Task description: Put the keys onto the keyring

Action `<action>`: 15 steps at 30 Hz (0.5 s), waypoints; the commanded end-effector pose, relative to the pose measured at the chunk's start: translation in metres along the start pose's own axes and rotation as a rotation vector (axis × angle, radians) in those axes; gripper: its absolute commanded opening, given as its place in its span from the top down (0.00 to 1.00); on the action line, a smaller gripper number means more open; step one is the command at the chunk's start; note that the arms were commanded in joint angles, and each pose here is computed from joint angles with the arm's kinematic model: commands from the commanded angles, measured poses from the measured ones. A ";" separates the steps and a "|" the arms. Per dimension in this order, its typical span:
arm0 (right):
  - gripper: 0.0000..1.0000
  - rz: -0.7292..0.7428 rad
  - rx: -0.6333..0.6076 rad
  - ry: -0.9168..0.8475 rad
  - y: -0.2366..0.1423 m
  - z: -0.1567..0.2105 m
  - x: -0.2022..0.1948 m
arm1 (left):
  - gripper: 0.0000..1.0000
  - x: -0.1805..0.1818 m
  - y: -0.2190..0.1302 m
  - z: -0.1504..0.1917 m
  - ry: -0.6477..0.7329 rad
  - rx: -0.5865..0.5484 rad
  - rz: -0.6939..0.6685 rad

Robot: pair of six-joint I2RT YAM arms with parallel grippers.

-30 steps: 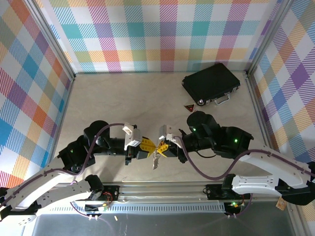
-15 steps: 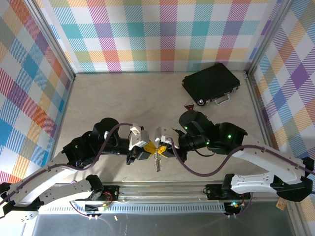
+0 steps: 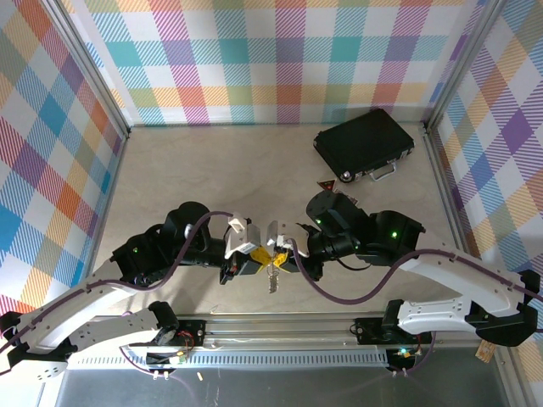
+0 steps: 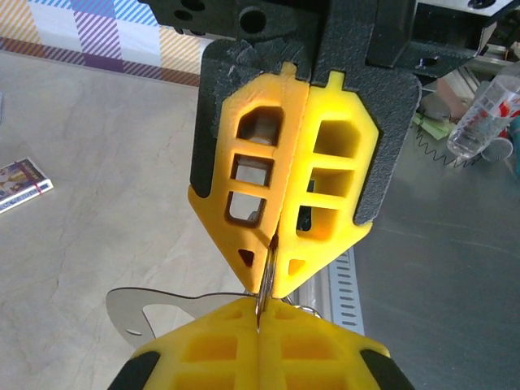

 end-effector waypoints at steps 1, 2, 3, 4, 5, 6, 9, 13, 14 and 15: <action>1.00 -0.016 -0.070 -0.029 -0.007 -0.016 0.006 | 1.00 -0.009 -0.007 -0.030 0.042 -0.160 0.046; 1.00 -0.015 -0.079 -0.028 -0.008 -0.017 0.006 | 1.00 -0.011 -0.009 -0.032 0.040 -0.181 0.049; 1.00 -0.011 -0.091 -0.027 -0.010 -0.018 0.006 | 1.00 -0.012 -0.010 -0.033 0.037 -0.197 0.052; 1.00 -0.012 -0.100 -0.024 -0.011 -0.018 0.007 | 1.00 -0.012 -0.011 -0.032 0.030 -0.206 0.053; 1.00 -0.014 -0.114 -0.022 -0.013 -0.019 0.008 | 1.00 -0.013 -0.013 -0.038 0.042 -0.242 0.050; 1.00 -0.013 -0.125 -0.020 -0.015 -0.020 0.008 | 1.00 -0.013 -0.014 -0.039 0.043 -0.252 0.050; 0.93 -0.018 -0.164 -0.011 -0.020 -0.022 0.011 | 1.00 -0.014 -0.018 -0.041 0.049 -0.288 0.039; 0.86 -0.011 -0.225 0.001 -0.028 -0.024 0.013 | 1.00 -0.017 -0.024 -0.047 0.063 -0.345 0.041; 0.85 -0.006 -0.241 0.005 -0.029 -0.024 0.012 | 1.00 -0.018 -0.024 -0.047 0.064 -0.356 0.045; 0.85 -0.004 -0.255 0.004 -0.031 -0.025 0.013 | 1.00 -0.019 -0.025 -0.048 0.070 -0.368 0.047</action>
Point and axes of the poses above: each hand's point on the last joint's axis, 136 mm out from that joint toward the fingers, its own y axis out along the fingers, its own x axis along the line the jaws close on, z = x × y, the point moved 4 cm from there along -y, back along the fingers, and after that the axes turned 6 degrees about y, right-handed, at the moved point
